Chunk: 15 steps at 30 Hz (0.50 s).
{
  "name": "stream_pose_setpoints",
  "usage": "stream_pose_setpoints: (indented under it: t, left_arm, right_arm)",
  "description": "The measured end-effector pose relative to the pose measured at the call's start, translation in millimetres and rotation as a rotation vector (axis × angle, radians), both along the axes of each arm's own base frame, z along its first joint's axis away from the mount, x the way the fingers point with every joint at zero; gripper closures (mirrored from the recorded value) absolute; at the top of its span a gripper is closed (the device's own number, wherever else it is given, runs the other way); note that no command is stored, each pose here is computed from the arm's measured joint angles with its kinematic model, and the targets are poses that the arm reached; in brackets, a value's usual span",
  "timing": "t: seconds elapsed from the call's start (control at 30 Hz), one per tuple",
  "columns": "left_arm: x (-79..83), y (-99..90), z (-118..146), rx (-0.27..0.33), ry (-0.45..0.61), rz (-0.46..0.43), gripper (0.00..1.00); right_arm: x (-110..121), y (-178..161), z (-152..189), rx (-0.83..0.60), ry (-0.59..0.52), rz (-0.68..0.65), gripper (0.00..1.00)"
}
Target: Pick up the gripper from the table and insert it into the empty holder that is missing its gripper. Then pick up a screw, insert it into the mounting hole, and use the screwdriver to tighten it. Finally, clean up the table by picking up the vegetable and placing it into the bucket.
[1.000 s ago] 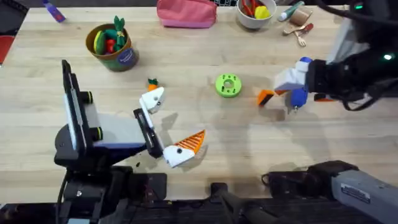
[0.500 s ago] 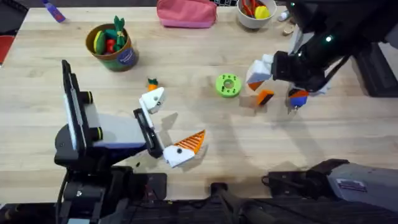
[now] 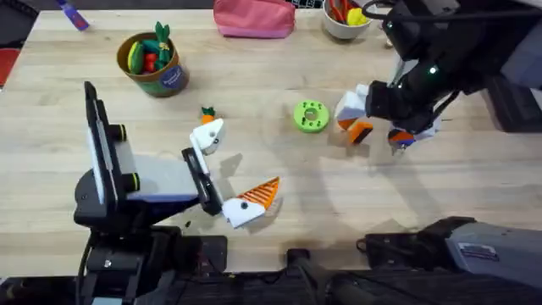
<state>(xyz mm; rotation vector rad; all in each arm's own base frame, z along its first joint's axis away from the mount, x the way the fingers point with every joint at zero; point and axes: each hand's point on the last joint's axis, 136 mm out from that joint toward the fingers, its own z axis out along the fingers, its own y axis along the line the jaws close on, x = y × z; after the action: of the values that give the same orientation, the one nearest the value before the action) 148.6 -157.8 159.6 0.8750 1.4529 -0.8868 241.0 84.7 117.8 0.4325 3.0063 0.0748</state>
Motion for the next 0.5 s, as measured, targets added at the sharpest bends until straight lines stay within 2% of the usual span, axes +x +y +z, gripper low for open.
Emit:
stream_pose_setpoints:
  t: [0.3,0.5]
  left_arm:
    - [0.0,0.0,0,0.000,0.000,0.000,0.015]
    - [0.0,0.0,0,0.000,0.000,0.000,0.015]
  right_arm:
    - [12,-6,-19,-0.023,0.035,0.044,0.099]
    - [6,-8,-22,-0.035,0.073,0.059,0.100]
